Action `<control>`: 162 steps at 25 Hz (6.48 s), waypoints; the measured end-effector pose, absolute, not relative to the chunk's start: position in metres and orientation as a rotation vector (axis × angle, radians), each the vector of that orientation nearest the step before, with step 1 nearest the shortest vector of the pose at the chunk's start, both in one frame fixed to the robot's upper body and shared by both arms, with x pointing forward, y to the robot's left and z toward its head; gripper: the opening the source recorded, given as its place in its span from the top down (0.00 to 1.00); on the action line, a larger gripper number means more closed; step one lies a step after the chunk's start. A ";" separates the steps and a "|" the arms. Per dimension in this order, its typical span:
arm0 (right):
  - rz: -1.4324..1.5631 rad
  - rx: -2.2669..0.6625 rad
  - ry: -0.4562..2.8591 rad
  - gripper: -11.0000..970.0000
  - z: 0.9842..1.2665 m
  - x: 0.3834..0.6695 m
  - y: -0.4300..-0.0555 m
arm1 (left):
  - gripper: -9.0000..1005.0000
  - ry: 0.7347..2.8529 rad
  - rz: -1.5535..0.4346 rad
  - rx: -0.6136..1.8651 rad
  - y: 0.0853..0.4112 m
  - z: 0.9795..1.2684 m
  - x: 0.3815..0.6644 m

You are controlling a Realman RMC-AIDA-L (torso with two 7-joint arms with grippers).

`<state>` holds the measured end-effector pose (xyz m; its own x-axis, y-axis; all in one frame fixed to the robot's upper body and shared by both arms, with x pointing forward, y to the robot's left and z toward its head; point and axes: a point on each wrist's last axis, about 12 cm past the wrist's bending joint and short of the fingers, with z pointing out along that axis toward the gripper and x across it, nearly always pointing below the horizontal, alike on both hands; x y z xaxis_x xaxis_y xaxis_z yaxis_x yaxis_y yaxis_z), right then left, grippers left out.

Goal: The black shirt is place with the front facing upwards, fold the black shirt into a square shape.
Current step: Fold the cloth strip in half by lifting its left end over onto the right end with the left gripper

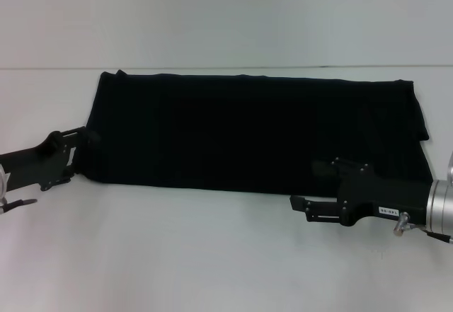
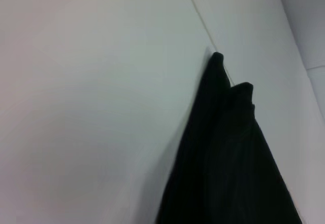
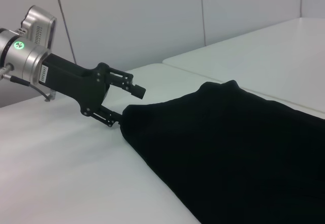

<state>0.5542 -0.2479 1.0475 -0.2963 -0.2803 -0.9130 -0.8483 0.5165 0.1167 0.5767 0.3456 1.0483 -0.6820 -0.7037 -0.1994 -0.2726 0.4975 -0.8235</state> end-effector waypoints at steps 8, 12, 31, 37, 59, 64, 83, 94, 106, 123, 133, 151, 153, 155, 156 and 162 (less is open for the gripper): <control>0.772 -0.934 1.833 0.04 1.048 0.554 -0.248 | 0.36 2.253 -1.047 -0.734 0.340 1.047 0.580; 0.773 -0.934 1.833 0.04 1.048 0.554 -0.248 | 0.45 2.253 -1.038 -0.722 0.340 1.047 0.580; 0.777 -0.930 1.834 0.04 1.048 0.554 -0.248 | 0.96 2.252 -1.006 -0.690 0.343 1.045 0.577; 0.774 -0.913 1.831 0.04 1.048 0.553 -0.250 | 0.96 2.231 -1.031 -0.737 0.354 1.041 0.565; 0.748 -0.826 1.825 0.04 1.051 0.556 -0.262 | 0.96 2.100 -1.154 -0.957 0.399 1.023 0.484; 0.747 -0.816 1.841 0.04 1.048 0.554 -0.264 | 0.96 2.067 -1.113 -0.992 0.420 1.026 0.463; 0.718 -0.668 1.930 0.04 1.031 0.530 -0.292 | 0.96 1.972 -1.343 -0.687 0.401 1.082 0.519; 0.705 -0.556 1.984 0.04 1.015 0.502 -0.313 | 0.96 2.091 -1.610 -0.021 0.212 1.136 0.615; 0.706 -0.494 1.998 0.04 1.011 0.486 -0.325 | 0.96 2.300 -1.608 -0.133 0.129 1.046 0.566; 0.730 -0.452 2.012 0.04 1.015 0.511 -0.309 | 0.96 2.094 -1.746 -0.154 0.104 1.085 0.593; 0.730 -0.376 2.042 0.04 1.009 0.518 -0.302 | 0.95 2.145 -1.769 -0.119 0.086 1.074 0.576; 0.689 -0.384 1.991 0.04 1.039 0.594 -0.247 | 0.95 2.082 -1.842 -0.080 0.089 1.081 0.574; 0.688 -0.334 1.968 0.04 1.044 0.600 -0.247 | 0.95 2.079 -1.846 -0.073 0.089 1.081 0.573; 0.692 -0.289 1.943 0.04 1.048 0.603 -0.248 | 0.95 2.078 -1.847 -0.067 0.089 1.081 0.573; 0.693 -0.270 1.931 0.04 1.050 0.605 -0.249 | 0.95 2.077 -1.846 -0.062 0.089 1.081 0.573; 0.692 -0.214 1.893 0.04 1.056 0.609 -0.254 | 0.95 2.078 -1.845 -0.036 0.085 1.084 0.574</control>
<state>0.6093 -0.2538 1.0560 -0.4248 0.1642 -0.8902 -0.4487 0.8159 0.3647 0.5741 0.0854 1.0839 -0.9347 -0.2540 -0.2487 0.2169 0.1468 -0.9651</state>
